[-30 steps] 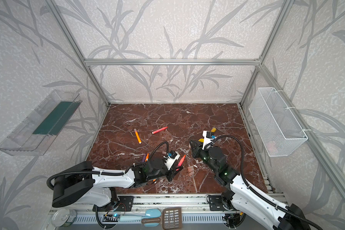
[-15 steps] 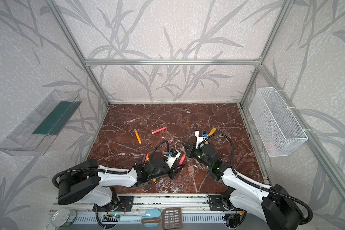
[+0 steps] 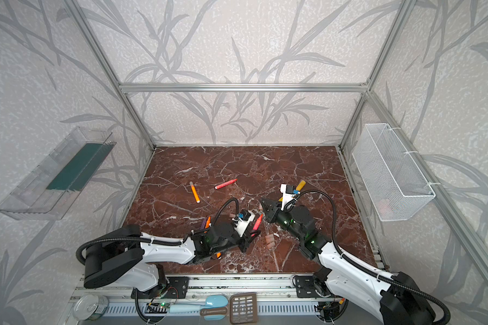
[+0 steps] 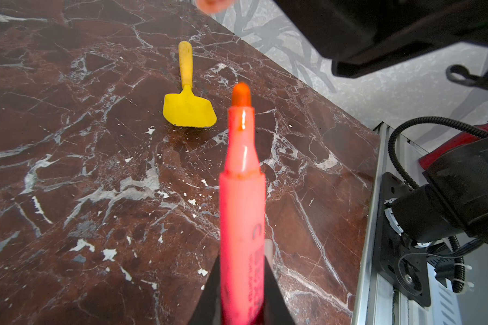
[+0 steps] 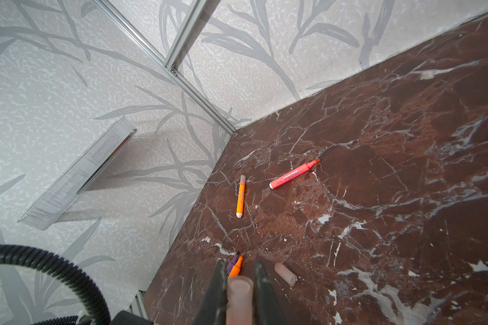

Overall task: Insert the pens into the pen caps
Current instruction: 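Carry the cap to the marker tip while the left gripper raises the marker, then fit the cap over the pink marker tip with the right gripper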

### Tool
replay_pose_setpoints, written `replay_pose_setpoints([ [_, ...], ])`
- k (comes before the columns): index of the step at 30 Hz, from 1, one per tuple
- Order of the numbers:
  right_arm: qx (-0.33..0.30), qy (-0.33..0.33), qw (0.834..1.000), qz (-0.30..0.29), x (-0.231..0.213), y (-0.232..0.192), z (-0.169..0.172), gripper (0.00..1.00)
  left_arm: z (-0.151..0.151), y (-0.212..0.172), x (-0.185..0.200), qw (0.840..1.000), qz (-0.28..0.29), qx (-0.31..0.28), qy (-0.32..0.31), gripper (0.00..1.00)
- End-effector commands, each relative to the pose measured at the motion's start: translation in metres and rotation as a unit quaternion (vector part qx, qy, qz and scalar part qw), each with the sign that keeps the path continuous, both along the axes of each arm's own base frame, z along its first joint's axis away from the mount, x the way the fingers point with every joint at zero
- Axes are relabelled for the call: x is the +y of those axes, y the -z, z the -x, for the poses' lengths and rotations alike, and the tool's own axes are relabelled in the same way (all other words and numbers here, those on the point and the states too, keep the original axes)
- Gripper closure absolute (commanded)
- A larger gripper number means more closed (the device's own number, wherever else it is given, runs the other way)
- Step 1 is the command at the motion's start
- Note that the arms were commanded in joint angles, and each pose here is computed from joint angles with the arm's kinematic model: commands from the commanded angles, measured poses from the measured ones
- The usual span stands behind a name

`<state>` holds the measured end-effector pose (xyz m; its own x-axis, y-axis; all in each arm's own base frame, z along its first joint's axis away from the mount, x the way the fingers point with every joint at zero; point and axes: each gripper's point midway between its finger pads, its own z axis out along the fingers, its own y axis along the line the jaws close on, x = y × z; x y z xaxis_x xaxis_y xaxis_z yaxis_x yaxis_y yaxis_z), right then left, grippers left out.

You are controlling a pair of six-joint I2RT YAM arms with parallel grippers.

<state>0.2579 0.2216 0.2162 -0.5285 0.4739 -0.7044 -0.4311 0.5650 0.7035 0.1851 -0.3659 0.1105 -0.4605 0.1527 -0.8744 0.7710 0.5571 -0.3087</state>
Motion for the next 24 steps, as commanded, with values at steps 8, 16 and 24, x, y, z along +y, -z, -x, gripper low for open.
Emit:
replay_pose_setpoints([
  [8, 0.011, -0.004, 1.000, -0.016, 0.002, 0.007, 0.001, 1.00, -0.006, -0.025, -0.001, 0.999, 0.034, -0.018, -0.019, 1.00],
  [16, 0.009, -0.010, 1.000, -0.021, 0.002, 0.006, 0.007, 1.00, -0.015, -0.025, 0.006, 0.998, 0.024, -0.021, -0.048, 1.00],
  [24, 0.007, -0.029, 0.999, -0.020, 0.017, 0.008, 0.014, 1.00, -0.018, -0.039, 0.004, 0.997, 0.043, -0.026, -0.054, 1.00],
])
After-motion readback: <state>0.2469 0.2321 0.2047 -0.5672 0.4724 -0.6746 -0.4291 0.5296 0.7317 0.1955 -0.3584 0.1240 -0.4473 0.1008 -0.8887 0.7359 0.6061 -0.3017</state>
